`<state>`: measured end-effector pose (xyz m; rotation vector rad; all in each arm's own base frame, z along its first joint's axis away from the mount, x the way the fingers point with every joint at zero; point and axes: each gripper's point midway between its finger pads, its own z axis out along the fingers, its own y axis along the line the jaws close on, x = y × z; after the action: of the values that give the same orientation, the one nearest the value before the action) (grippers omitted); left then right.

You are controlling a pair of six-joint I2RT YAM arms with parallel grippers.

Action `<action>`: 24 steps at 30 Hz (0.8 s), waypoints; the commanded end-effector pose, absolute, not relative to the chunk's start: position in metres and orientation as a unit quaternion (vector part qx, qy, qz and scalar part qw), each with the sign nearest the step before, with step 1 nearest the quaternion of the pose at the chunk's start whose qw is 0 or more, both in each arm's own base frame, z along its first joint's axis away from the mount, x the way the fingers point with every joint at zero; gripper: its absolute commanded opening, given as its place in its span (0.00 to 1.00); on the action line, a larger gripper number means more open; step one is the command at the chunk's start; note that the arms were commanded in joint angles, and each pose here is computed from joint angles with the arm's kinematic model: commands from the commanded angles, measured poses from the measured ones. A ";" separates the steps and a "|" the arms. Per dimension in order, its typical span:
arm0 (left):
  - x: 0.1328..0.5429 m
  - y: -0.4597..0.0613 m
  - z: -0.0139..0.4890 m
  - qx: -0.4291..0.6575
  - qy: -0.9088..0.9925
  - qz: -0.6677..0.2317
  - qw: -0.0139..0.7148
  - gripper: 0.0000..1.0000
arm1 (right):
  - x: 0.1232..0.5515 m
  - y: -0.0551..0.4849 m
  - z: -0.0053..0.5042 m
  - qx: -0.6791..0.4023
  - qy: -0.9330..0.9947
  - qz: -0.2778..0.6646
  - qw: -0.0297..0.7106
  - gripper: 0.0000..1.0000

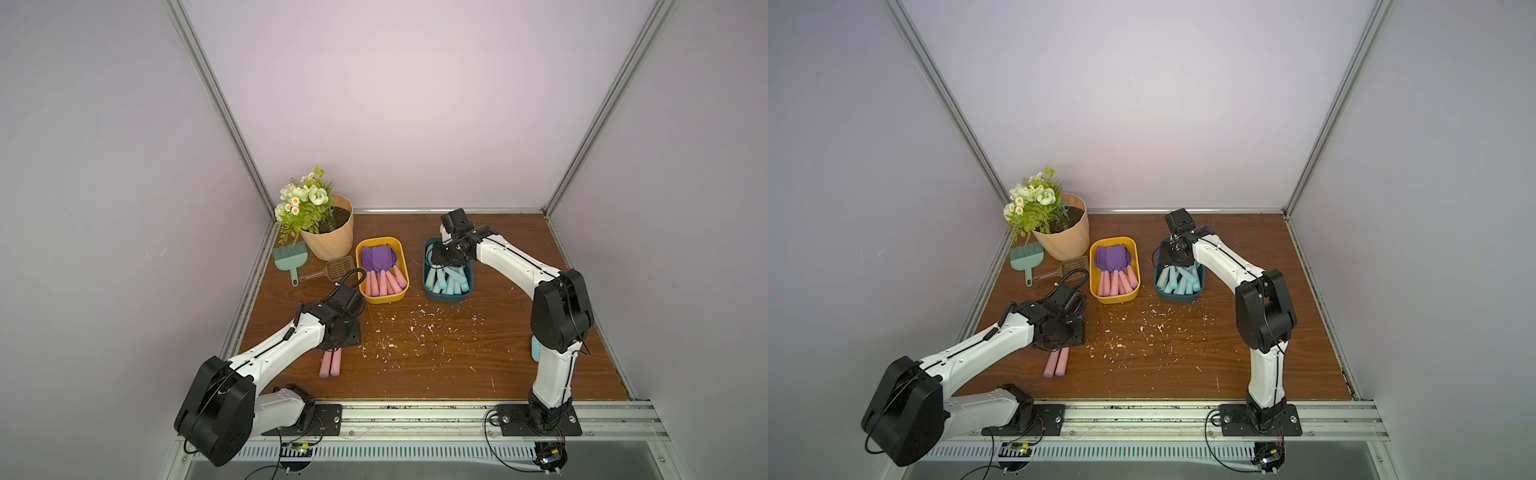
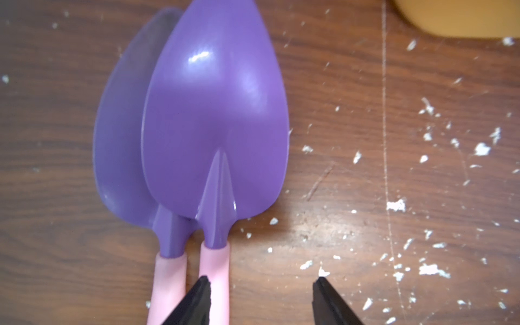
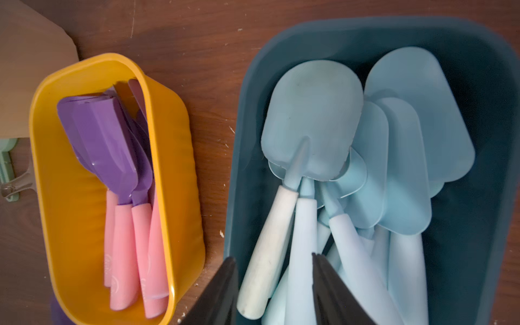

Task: Sort the small shovels by color and place them into the storage box
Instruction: Place the shovel in the storage box, then pick up the shovel from the center of the board.

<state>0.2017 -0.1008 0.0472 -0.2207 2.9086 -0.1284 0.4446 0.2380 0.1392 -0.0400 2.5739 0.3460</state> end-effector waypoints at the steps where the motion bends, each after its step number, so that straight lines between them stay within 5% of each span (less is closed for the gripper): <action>1: 0.177 -0.086 0.040 -0.099 0.992 -0.015 0.080 0.60 | 0.439 0.235 0.150 -0.006 0.951 0.139 0.277 0.47; 9: 0.165 -0.092 0.025 -0.101 0.994 -0.018 0.047 0.58 | 0.434 0.233 0.155 -0.014 0.952 0.135 0.274 0.47; 16: 0.161 -0.102 0.011 -0.094 0.995 -0.034 0.028 0.46 | 0.434 0.234 0.161 -0.015 0.952 0.138 0.274 0.47; 17: 0.161 -0.103 0.009 -0.093 0.995 -0.037 0.026 0.44 | 0.434 0.233 0.161 -0.014 0.952 0.138 0.273 0.47; 19: 0.161 -0.106 0.004 -0.089 0.995 -0.041 0.024 0.19 | 0.432 0.233 0.159 -0.012 0.953 0.137 0.270 0.47; 21: 0.162 -0.108 0.003 -0.083 0.995 -0.045 0.024 0.07 | 0.431 0.233 0.157 -0.009 0.954 0.137 0.266 0.47; 24: 0.168 -0.113 0.008 -0.070 0.995 -0.053 0.035 0.01 | 0.431 0.236 0.154 -0.008 0.955 0.142 0.259 0.47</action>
<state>0.1685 -0.1026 0.0156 -0.2573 3.0498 -0.1049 0.4325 0.2321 0.1261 -0.0398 2.6196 0.3267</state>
